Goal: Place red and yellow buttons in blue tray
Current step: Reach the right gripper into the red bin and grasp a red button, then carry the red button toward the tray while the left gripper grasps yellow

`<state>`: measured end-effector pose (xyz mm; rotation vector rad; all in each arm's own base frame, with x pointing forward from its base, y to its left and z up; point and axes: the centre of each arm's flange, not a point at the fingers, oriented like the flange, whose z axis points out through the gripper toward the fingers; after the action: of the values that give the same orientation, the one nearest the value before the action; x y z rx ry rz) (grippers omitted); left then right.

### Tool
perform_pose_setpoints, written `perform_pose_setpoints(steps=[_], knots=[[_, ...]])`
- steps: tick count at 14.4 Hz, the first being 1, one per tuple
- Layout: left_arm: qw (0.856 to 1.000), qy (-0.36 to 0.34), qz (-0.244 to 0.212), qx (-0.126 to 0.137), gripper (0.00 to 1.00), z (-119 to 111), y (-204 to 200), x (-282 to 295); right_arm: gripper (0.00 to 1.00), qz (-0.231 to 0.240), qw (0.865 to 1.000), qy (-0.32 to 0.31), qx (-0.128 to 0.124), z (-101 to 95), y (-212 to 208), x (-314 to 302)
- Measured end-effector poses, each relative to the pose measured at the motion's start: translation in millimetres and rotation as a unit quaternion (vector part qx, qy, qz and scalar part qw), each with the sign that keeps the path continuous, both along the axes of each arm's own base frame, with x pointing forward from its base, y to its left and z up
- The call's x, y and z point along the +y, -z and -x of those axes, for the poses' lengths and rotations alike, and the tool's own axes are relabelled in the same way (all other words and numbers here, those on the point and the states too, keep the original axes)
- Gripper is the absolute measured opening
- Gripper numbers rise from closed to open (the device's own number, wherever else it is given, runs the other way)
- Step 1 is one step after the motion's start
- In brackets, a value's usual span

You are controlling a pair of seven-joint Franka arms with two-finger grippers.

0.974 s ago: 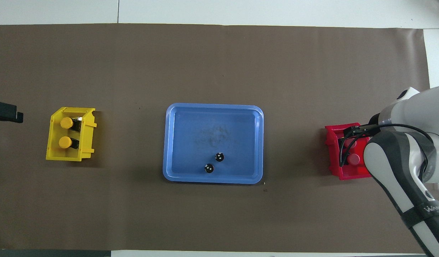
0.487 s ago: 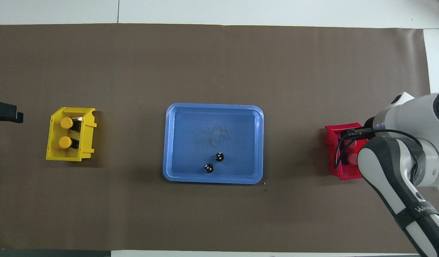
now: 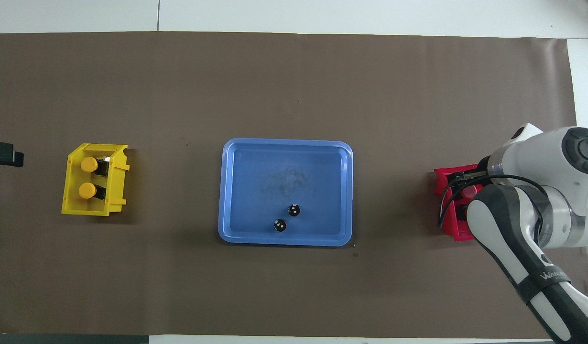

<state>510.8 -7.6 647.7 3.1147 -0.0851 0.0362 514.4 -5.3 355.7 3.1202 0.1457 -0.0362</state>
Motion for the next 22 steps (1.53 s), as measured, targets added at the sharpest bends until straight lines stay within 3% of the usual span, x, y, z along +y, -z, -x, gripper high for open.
perform_pose_setpoints(steps=[4,8,12,14,15,19,22], knots=[[1.0,0.007,-0.006,-0.006,1.0,-11.1,14.8,-0.4,0.67,0.0,1.0,-0.005,0.007,5.3,8.1,-0.8],[1.0,0.017,-0.01,-0.006,1.0,-32.2,73.3,-2.8,0.64,-0.002,1.0,-0.019,0.01,7.9,10.7,-18.9],[1.0,0.025,-0.013,-0.013,1.0,-36.2,128.1,11.5,0.54,-0.002,1.0,-0.021,0.013,10.3,13.1,-20.3],[1.0,0.024,-0.013,-0.004,0.98,-33.1,159.3,24.3,0.42,-0.002,1.0,-0.024,0.013,10.3,13.1,-17.0],[1.0,0.022,-0.014,0.003,0.98,-32.4,173.7,27.3,0.42,-0.002,1.0,-0.025,0.013,10.4,13.2,-15.4],[1.0,0.011,-0.015,0.025,0.9,-29.6,215.8,40.6,0.41,-0.002,1.0,-0.026,0.017,9.3,9.9,-14.4],[0.999,0.004,-0.014,0.034,0.79,-23.0,232.4,42.0,0.41,-0.002,0.999,-0.027,0.04,-4.6,-24.3,-14.5]])
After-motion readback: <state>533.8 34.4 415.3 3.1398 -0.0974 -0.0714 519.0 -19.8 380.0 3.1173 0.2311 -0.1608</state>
